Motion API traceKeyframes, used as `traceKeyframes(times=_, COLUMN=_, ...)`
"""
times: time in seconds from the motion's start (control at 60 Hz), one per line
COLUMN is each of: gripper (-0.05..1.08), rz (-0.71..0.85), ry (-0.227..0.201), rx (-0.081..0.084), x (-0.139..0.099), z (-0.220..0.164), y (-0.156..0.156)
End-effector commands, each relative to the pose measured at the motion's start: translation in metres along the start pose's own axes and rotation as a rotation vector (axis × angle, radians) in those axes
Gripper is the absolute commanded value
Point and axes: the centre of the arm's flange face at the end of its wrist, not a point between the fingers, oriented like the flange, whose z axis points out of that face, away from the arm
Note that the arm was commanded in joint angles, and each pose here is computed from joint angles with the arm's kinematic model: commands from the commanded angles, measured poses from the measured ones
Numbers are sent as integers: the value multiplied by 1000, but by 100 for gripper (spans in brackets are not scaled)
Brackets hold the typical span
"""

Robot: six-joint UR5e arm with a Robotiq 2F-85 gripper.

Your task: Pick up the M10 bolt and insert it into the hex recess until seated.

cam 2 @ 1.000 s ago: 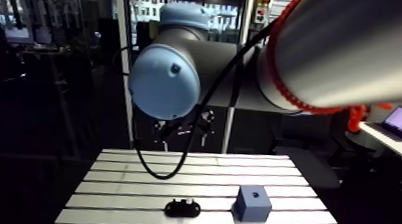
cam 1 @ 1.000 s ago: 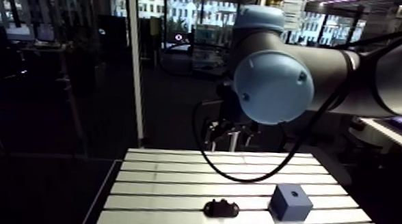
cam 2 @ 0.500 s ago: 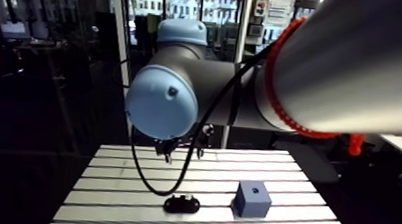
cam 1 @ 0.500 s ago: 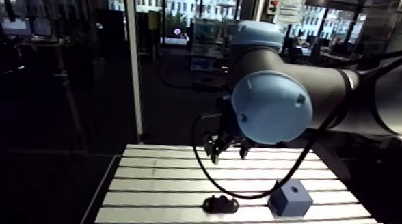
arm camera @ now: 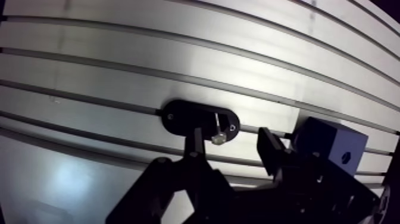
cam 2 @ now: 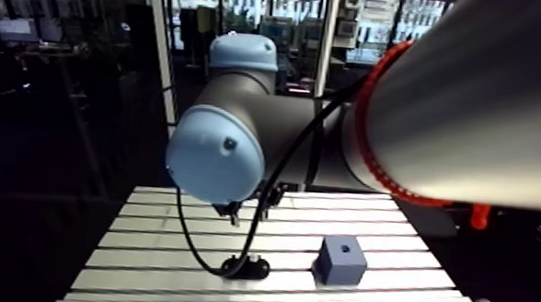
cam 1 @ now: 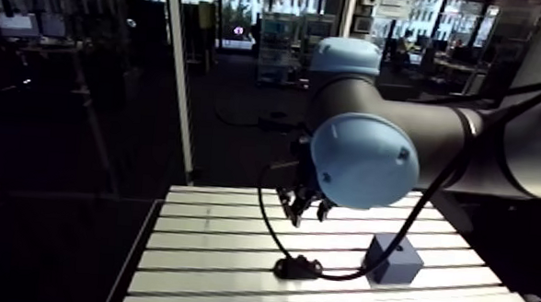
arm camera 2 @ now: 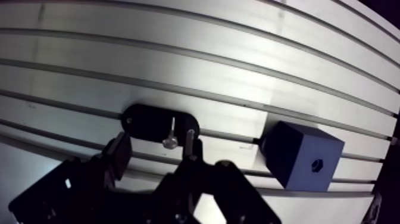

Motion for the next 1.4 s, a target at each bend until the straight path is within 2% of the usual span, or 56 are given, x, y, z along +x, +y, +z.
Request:
traceKeyframes(times=0.017, gripper=45, rz=-3, ry=3, rx=-2, x=-6, z=14, y=-3)
traceKeyframes(times=0.133, gripper=46, rz=0, ry=-3, rx=1, x=-9, z=20, y=0)
traceKeyframes(times=0.5, gripper=48, rz=27, ry=14, rx=-8, x=-18, z=28, y=9)
traceKeyframes(times=0.833, gripper=49, rz=35, ry=-8, rx=4, x=-30, z=37, y=6)
traceKeyframes(times=1.083, gripper=49, rz=32, ry=10, rx=-4, x=-30, z=38, y=5)
traceKeyframes(times=1.4, gripper=49, rz=31, ry=-2, rx=1, x=-30, z=45, y=5)
